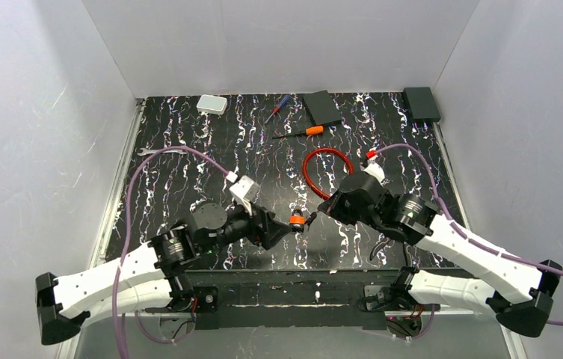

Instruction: Unlock with the key

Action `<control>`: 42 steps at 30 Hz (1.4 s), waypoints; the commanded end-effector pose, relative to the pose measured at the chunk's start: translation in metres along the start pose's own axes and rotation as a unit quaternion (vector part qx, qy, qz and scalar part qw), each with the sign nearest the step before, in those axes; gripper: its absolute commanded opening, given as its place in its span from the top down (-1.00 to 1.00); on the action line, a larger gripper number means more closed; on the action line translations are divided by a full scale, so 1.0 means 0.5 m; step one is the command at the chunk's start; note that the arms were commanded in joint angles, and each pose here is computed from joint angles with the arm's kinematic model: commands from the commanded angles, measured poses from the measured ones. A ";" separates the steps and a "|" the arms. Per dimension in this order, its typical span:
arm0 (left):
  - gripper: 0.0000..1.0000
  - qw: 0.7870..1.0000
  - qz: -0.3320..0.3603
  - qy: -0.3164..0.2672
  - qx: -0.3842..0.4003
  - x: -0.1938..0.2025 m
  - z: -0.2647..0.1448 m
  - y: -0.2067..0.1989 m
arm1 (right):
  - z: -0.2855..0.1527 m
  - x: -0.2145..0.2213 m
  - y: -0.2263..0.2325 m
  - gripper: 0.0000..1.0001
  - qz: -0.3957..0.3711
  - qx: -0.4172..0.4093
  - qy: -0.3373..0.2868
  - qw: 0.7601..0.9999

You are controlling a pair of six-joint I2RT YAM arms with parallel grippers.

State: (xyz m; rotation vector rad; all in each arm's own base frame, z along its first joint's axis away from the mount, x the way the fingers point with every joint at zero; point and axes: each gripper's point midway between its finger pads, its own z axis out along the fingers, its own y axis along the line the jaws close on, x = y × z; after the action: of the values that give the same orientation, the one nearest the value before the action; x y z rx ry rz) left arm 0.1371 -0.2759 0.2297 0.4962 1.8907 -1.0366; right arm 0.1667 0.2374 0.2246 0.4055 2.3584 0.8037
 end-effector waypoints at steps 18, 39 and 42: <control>-0.09 0.938 0.283 -0.165 0.114 -0.012 0.085 -0.080 | -0.024 -0.012 0.068 0.97 0.107 -0.018 0.017 0.994; 0.07 0.937 0.292 -0.183 0.055 -0.032 0.120 -0.052 | -0.043 -0.008 0.080 0.97 0.120 -0.045 0.029 0.991; 0.12 0.936 0.289 -0.191 0.057 -0.043 0.120 -0.061 | -0.041 -0.006 0.076 0.97 0.121 -0.044 0.029 0.991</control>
State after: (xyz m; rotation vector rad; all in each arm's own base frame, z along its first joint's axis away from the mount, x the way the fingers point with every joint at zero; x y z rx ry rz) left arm 0.1545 -0.3388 0.2164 0.8734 1.2967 -0.7674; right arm 0.1570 0.2544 0.2471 0.6237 2.3990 0.9693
